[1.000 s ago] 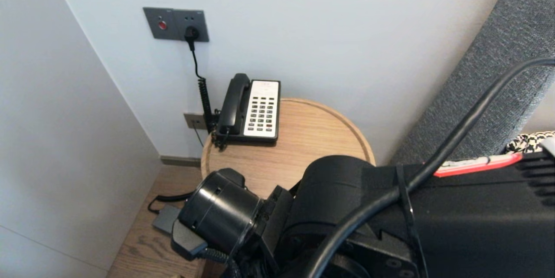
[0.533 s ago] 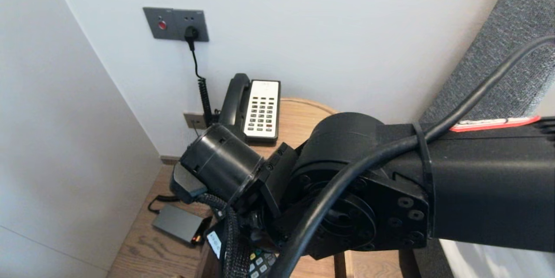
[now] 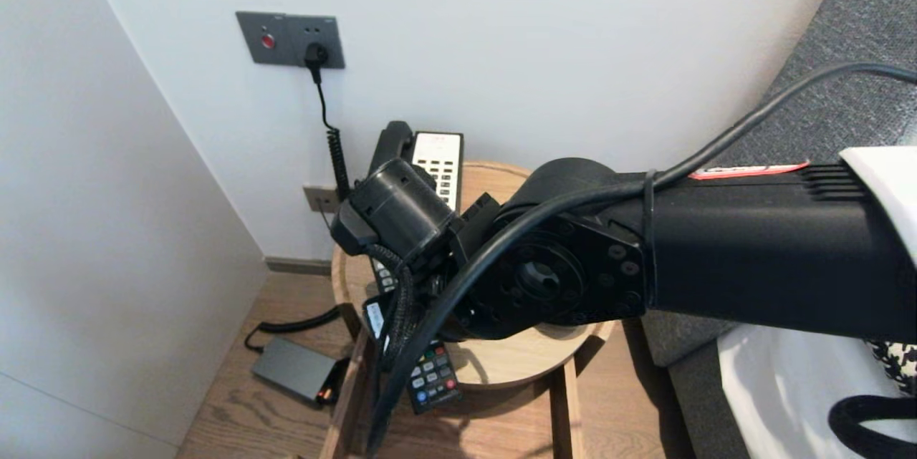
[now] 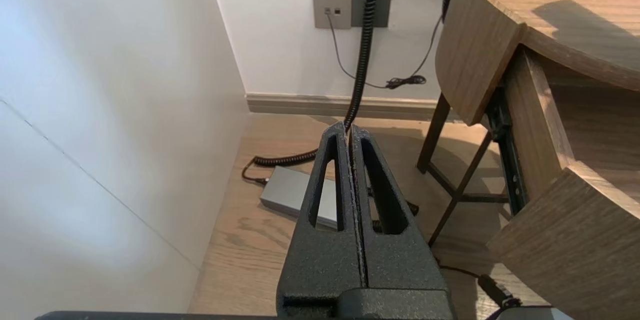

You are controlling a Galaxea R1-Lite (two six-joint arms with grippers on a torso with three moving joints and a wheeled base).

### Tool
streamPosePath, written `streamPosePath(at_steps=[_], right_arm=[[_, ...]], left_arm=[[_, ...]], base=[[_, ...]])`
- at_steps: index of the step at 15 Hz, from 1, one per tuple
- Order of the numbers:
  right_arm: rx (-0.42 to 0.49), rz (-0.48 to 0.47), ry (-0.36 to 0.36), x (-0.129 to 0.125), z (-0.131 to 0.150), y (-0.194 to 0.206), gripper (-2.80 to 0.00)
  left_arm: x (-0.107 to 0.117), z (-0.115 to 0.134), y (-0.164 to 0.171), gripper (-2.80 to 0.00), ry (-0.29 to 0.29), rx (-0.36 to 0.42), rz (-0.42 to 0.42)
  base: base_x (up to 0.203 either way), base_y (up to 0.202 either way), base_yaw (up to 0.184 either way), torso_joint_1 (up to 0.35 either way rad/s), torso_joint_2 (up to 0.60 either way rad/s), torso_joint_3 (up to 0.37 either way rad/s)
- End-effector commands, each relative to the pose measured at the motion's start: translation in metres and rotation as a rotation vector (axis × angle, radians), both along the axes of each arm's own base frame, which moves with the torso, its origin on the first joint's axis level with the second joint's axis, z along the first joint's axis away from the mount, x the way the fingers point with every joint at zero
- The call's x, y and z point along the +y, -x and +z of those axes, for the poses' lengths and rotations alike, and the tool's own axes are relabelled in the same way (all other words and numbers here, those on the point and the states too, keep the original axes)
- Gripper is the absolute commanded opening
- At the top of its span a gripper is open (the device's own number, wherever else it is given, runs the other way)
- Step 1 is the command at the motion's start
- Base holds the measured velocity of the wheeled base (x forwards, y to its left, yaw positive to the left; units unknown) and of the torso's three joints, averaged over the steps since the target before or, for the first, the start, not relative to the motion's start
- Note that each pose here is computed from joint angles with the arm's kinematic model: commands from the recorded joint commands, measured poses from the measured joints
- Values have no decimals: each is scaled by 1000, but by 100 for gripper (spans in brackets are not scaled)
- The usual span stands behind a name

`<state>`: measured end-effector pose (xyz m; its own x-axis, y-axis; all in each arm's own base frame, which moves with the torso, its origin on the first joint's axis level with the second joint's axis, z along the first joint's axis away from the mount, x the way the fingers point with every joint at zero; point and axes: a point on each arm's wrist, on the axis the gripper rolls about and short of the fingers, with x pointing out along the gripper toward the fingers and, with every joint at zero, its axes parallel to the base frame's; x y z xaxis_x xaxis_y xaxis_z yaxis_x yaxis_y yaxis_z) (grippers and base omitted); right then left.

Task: Take the remote control out of the drawer one by one and place them on the table

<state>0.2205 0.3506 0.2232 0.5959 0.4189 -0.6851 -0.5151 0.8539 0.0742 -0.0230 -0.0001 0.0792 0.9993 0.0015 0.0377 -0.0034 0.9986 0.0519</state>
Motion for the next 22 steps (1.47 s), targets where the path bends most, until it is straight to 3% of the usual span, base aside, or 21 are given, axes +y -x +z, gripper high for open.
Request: streamPosePath(at_steps=[1, 8, 18, 22], right_arm=[[5, -52, 3, -4, -7, -15, -280], [3, -232, -19, -33, -6, -51, -280], [8, -261, -18, -39, -7, -58, -280], [-1, -337, -54, -49, 0, -61, -280]], left_arm=[[0, -3, -1, -280, 0, 12, 0], [0, -3, -1, -280, 0, 12, 0], [0, -3, -1, -280, 0, 12, 0], [0, -3, -1, -280, 0, 12, 0]], base=[[0, 0, 0, 0, 0, 0], [0, 0, 0, 0, 0, 0], [0, 0, 0, 0, 0, 0], [0, 0, 0, 0, 0, 0]])
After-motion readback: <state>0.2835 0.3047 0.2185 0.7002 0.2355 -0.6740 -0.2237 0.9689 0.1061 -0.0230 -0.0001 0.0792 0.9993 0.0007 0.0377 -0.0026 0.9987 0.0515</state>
